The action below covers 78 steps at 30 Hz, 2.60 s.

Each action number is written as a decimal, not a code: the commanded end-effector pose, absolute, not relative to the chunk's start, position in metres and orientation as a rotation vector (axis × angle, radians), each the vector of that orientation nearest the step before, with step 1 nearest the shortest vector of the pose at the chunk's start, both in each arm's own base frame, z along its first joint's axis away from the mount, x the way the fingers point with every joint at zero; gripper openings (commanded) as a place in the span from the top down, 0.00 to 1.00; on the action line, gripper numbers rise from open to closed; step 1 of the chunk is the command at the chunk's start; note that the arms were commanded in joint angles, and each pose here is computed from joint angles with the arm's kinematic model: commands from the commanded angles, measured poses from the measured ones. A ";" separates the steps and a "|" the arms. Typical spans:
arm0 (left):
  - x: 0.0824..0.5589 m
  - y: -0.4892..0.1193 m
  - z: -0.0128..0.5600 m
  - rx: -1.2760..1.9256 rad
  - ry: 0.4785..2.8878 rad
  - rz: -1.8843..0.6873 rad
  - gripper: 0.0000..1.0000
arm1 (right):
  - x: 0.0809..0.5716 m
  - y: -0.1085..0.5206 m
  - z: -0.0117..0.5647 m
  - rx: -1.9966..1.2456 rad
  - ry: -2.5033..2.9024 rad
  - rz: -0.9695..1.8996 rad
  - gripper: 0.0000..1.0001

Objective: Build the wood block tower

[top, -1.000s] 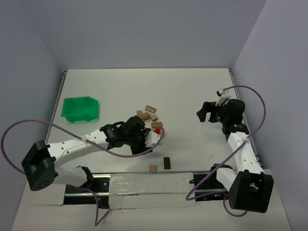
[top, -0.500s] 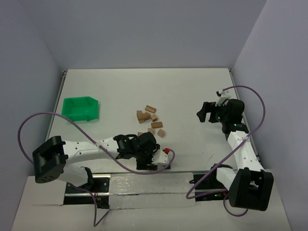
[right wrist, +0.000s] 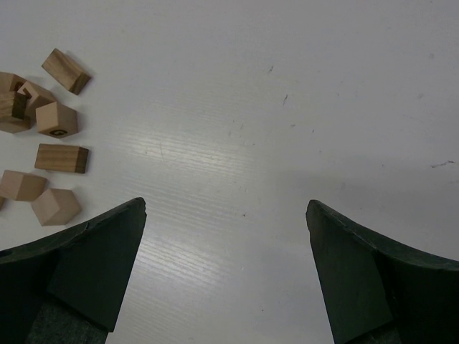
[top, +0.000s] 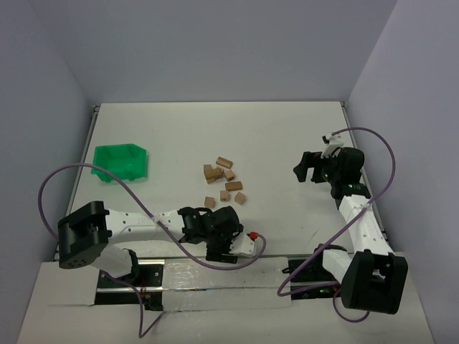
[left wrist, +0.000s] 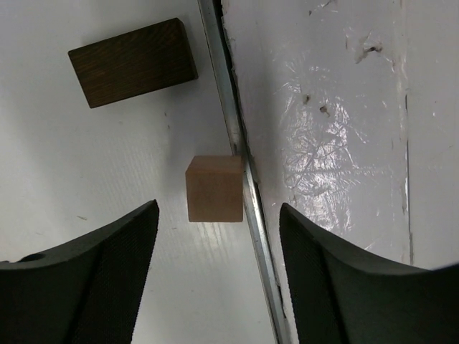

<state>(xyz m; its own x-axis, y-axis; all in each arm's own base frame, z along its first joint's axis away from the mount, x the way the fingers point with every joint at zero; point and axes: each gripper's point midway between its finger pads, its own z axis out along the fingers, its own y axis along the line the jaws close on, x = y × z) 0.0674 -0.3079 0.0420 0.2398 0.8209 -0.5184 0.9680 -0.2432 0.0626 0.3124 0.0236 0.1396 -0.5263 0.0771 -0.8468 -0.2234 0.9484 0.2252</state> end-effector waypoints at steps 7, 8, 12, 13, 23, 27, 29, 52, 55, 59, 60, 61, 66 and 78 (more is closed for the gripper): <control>0.073 -0.329 0.034 2.098 1.672 -0.545 0.43 | 0.325 0.017 0.167 -0.128 2.024 0.333 0.00; 0.074 -0.328 0.031 2.095 1.683 -0.535 0.47 | 0.325 0.017 0.167 -0.128 2.024 0.332 0.00; 0.079 -0.326 0.026 2.078 1.695 -0.497 0.57 | 0.325 0.017 0.168 -0.129 2.023 0.329 0.00; 0.081 -0.326 0.026 2.068 1.697 -0.482 0.61 | 0.326 0.017 0.168 -0.131 2.021 0.330 0.00; 0.133 -0.311 0.036 1.876 1.836 -0.452 0.91 | 0.326 0.017 0.168 -0.135 2.021 0.332 0.00; 0.167 -0.294 0.037 1.787 1.918 -0.424 0.95 | 0.326 0.018 0.167 -0.137 2.025 0.340 0.00; 0.176 -0.289 0.034 1.765 1.944 -0.411 0.95 | 0.325 0.019 0.167 -0.137 2.024 0.342 0.00; 0.289 -0.293 0.026 1.748 1.914 -0.368 0.96 | 0.324 0.018 0.166 -0.151 2.027 0.335 0.00; 0.279 -0.294 0.025 1.784 1.900 -0.410 0.96 | 0.324 0.018 0.166 -0.153 2.026 0.330 0.00; 0.260 -0.293 0.020 1.841 1.868 -0.423 0.96 | 0.324 0.018 0.165 -0.155 2.027 0.332 0.00; 0.257 -0.293 0.020 1.847 1.866 -0.427 0.96 | 0.324 0.019 0.166 -0.155 2.027 0.335 0.00; 0.254 -0.292 0.018 1.856 1.865 -0.430 0.96 | 0.324 0.018 0.166 -0.155 2.027 0.336 0.00; 0.244 -0.289 0.017 1.907 1.814 -0.425 0.92 | 0.323 0.019 0.165 -0.155 2.030 0.338 0.00; 0.245 -0.299 0.015 1.923 1.797 -0.444 0.76 | 0.323 0.019 0.165 -0.155 2.029 0.333 0.00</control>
